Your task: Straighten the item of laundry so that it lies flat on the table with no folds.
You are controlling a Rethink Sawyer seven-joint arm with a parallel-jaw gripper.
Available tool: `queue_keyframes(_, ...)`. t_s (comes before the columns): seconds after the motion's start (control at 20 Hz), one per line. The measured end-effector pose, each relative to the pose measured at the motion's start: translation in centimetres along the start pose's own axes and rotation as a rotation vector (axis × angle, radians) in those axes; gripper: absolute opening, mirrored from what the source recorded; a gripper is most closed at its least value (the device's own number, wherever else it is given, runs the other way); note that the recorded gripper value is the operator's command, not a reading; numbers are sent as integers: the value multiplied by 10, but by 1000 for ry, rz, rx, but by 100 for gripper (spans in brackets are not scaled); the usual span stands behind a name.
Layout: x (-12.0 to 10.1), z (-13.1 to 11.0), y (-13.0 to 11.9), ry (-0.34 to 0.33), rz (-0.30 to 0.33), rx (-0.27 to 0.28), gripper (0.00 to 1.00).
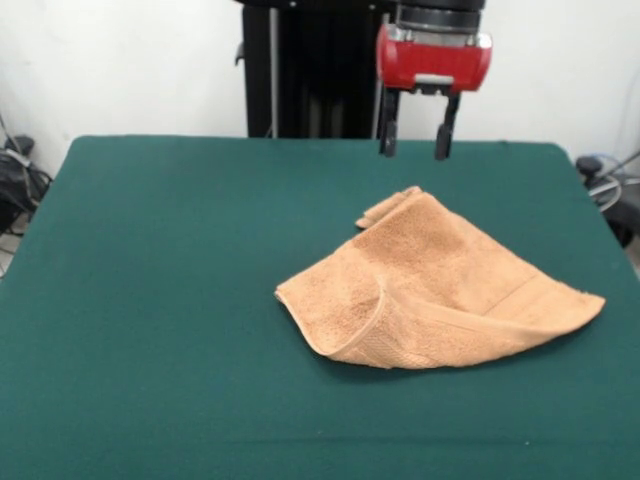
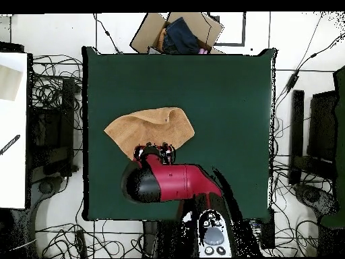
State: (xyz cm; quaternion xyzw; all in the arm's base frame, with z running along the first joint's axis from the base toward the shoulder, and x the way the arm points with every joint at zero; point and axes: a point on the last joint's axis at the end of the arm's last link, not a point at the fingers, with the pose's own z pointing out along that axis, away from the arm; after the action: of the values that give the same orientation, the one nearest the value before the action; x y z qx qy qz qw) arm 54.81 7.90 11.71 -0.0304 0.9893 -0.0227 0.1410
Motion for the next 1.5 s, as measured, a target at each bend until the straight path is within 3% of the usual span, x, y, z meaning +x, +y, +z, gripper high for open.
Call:
queue_keyframes(0.4,11,35,17,-69,-10,-33,100)
queue_keyframes(1.5,50,86,16,-95,5,-39,100)
